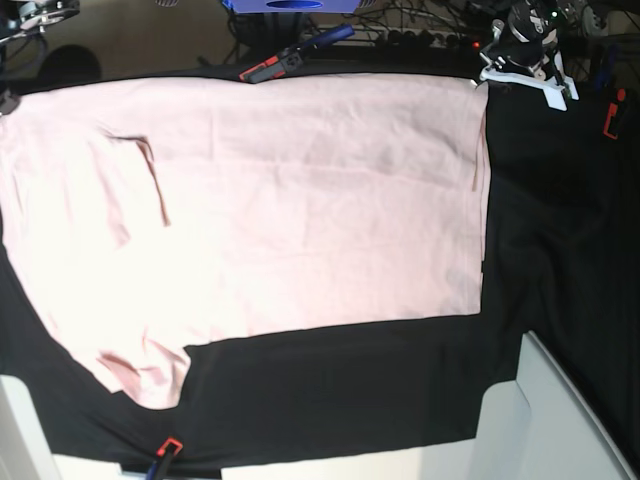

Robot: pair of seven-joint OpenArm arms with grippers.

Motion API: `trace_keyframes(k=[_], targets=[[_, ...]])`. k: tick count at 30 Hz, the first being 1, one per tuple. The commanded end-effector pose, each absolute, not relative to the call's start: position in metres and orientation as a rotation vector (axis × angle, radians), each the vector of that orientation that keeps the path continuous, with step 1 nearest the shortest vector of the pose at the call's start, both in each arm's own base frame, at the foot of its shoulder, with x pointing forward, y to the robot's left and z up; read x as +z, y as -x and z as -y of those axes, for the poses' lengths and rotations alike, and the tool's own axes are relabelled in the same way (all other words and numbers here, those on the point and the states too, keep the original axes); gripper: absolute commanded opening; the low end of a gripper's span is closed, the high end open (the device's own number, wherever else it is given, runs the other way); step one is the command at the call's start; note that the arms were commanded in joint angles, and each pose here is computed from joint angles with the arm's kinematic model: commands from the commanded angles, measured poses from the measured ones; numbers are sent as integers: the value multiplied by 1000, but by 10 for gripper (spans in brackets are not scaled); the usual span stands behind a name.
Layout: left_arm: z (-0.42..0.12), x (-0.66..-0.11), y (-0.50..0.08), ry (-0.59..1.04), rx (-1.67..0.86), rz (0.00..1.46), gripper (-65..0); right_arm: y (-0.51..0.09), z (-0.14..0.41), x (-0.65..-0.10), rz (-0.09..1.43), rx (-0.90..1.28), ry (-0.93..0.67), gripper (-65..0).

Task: Fold the T-shirt properly
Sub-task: 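Pull the grasped corner away from the shirt with the left gripper, then release the corner and move both grippers down to the shirt's side edges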

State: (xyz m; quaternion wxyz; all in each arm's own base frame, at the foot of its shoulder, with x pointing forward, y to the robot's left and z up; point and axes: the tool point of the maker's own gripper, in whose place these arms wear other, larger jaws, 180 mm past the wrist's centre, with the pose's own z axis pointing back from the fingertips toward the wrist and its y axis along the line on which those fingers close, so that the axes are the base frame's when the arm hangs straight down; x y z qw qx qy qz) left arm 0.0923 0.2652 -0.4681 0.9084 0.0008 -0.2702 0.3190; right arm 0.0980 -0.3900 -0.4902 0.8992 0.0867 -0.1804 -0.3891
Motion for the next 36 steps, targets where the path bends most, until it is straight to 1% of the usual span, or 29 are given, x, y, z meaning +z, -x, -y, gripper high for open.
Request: trace_keyframes(k=[1,2,3,5,8,11,13,16,20,24,26,27,29,33,36], targets=[[-269,-464,-91,-8,654,561,-485,-99,406,-478,401,-800,-149,-389],[-269,-464,-89,-6,655,552,-445,-98,404,-479,387,-800,-155,-348],[-272,-464,-87,-14,663,549,-418,-96,403,-479,376,-798,-158,-322],[-285,-457,-82,-47,693,564,-396,-94,400,-479,365,-794,-154,-319],[-310,-439,-67,-122,753,601,-396,-85,403,-470,375,-781,-97,-319],[-328,-415,-64,-185,759,653,-396,-81,413,-453,403,-759,-21,-318],[-333,-397,-70,-213,728,693,-396,-76,423,-438,419,-739,42,-315],[-335,-373,-90,-231,667,762,-396,-88,433,-420,449,-685,99,-313],[-311,-365,-142,-143,496,805,-400,-151,438,-396,472,-433,139,-313],[-283,-361,-192,-50,363,816,-400,-232,426,-368,604,-161,174,-316],[-277,-353,-216,-24,338,841,-400,-270,411,-357,667,-28,172,-316],[-278,-349,-225,-23,331,852,-400,-282,408,-355,682,5,165,-316],[-279,-341,-247,-24,333,874,-400,-307,405,-362,696,18,115,-316],[-282,-347,-273,-50,334,826,-400,-331,412,-391,700,-64,-8,-316],[-277,-350,-290,-83,271,808,-401,-351,412,-399,744,-67,-51,-313]])
